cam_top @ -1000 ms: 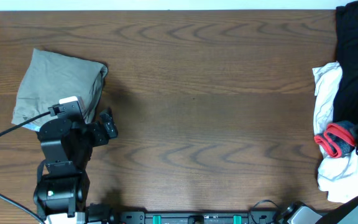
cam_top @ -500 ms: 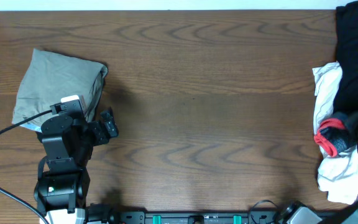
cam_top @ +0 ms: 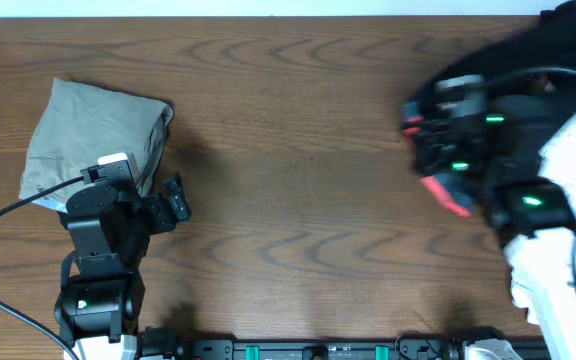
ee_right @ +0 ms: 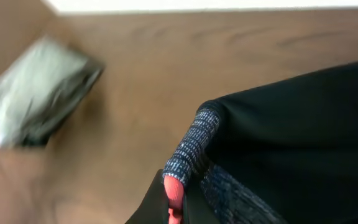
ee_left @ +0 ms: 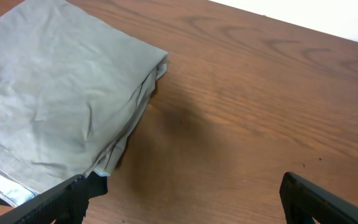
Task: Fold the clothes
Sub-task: 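Lift the black leggings with the right gripper and drag them leftward onto the table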
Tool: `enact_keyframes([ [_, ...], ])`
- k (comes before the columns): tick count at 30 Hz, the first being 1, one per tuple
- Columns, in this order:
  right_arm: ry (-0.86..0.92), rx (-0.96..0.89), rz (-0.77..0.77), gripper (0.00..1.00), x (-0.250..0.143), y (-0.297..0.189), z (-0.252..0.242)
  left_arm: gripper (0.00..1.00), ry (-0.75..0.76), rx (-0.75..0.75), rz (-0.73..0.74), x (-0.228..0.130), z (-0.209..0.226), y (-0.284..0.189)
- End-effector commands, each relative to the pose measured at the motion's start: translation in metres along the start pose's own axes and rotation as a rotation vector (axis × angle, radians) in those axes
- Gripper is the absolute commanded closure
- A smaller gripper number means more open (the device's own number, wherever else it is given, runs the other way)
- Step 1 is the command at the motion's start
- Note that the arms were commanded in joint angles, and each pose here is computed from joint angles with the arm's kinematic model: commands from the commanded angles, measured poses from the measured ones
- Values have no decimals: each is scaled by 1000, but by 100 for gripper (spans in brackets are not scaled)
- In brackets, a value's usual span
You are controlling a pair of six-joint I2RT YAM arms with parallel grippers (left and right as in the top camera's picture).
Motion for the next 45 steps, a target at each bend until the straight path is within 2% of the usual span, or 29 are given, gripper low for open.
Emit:
enact_keyframes([
  [1, -152, 64, 94, 99, -13, 39, 35, 2, -2, -15, -15, 6, -5, -4],
  [7, -257, 189, 219, 98, -48, 109, 78, 2, -2, -14, -14, 6, -4, -4],
  [11, -274, 222, 258, 91, -68, 141, 87, 2, -2, -14, -15, 6, -4, -4],
  [14, -272, 225, 269, 73, -76, 154, 87, 2, -2, -14, -15, 6, -4, -4],
  [18, -280, 96, 255, 69, -65, 150, 68, 2, -2, -18, -21, 7, -5, -4],
  [19, -280, 50, 244, 65, -57, 144, 61, 2, -5, -20, -25, 8, -5, -4],
  [20, -277, 0, 226, 56, -47, 134, 53, 2, -19, -22, -28, 8, -6, -4],
  [22, -270, -62, 188, 44, -29, 117, 42, 2, -64, -29, -41, 11, -7, -4],
  [24, -255, -104, 141, 27, -12, 96, 31, 2, -127, -41, -57, 14, -9, -4],
  [26, -235, -142, 107, 22, -2, 76, 20, 2, -177, -50, -69, 16, -10, -5],
  [29, -206, -193, 119, 20, -1, 53, 1, 2, -264, -63, -68, 17, -11, -5],
  [33, -155, -291, 232, 18, -21, 37, -29, 2, -263, -166, -1, 13, -25, -1],
  [37, -69, -374, 334, 16, -42, 24, -55, 2, -251, -250, 127, -1, -43, 14],
  [41, -1, -414, 366, 14, -51, 13, -72, 1, -217, -271, 274, -24, -59, 40],
  [42, 11, -420, 372, 14, -53, 11, -75, 5, -208, -270, 303, -30, -63, 47],
  [43, 21, -426, 380, 14, -55, 9, -77, 18, -195, -271, 337, -37, -67, 55],
  [45, 38, -432, 393, 17, -58, 7, -80, 33, -171, -276, 391, -50, -76, 70],
])
Point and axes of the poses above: each gripper's point midway between its finger pads, its own y axis out along the fingers, its own z axis along the line the jaws close on, x = y × z, the point moved 6 cm from there along -y, back along the fingers, and after that the axes turned 15 degrees about -y, right-handed, at the moved point
